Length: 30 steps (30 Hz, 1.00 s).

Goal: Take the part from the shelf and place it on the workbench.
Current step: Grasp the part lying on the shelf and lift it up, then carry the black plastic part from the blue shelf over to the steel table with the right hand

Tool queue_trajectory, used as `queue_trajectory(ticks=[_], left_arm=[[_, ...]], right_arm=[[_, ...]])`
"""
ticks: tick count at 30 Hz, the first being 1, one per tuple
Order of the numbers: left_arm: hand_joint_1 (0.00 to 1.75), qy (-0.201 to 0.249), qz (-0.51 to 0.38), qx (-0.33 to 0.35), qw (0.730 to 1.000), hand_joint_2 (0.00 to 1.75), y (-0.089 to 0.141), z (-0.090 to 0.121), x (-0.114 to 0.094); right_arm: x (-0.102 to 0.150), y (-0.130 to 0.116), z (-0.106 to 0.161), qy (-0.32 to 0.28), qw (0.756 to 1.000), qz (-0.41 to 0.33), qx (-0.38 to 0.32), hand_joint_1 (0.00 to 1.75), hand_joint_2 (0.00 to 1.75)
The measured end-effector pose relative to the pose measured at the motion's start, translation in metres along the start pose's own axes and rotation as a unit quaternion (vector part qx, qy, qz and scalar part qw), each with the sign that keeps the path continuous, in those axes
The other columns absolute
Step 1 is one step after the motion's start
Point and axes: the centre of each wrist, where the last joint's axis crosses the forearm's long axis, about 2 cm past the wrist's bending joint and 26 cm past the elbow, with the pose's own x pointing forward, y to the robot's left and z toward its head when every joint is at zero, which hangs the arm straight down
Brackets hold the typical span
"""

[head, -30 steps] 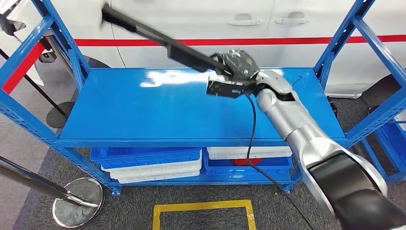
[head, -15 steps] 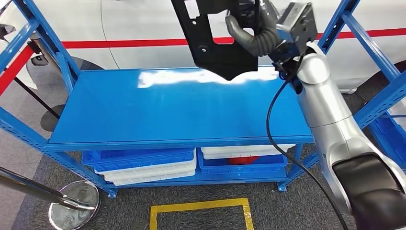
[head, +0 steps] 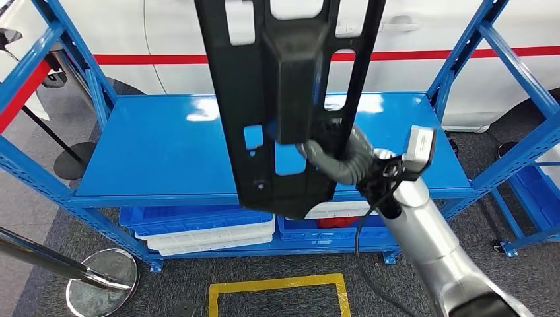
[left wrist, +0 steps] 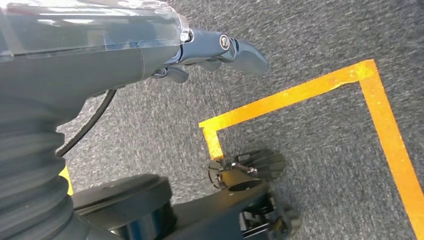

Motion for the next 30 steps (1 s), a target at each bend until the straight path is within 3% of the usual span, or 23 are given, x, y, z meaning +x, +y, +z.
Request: queue_trajectory(ticks=[3,6,19,26,30], left_arm=[[0.0,0.005,0.001,-0.001,1.0,1.75,0.0,0.001,-0.003],[0.0,0.007,0.001,0.0,1.0,1.75,0.0,0.002,-0.005],[0.0,0.008,-0.025,0.027,0.999,1.75,0.004,0.001,-0.005],[0.0,0.059,-0.02,0.034,0.997,1.75,0.005,0.0,-0.002],[0.0,0.066,-0.021,0.028,0.997,1.75,0.005,-0.001,-0.001]], right_arm=[[-0.007,0.031,0.023,0.005,1.0,-0.013,0.005,1.75,1.75],[-0.008,0.046,0.036,0.015,1.0,-0.021,0.011,1.75,1.75],[-0.005,0.066,0.058,0.036,0.999,-0.036,0.01,1.75,1.75],[-0.006,0.072,0.07,0.041,0.999,-0.031,-0.012,1.75,1.75],[-0.007,0.073,0.074,0.049,0.998,-0.03,-0.021,1.75,1.75]])
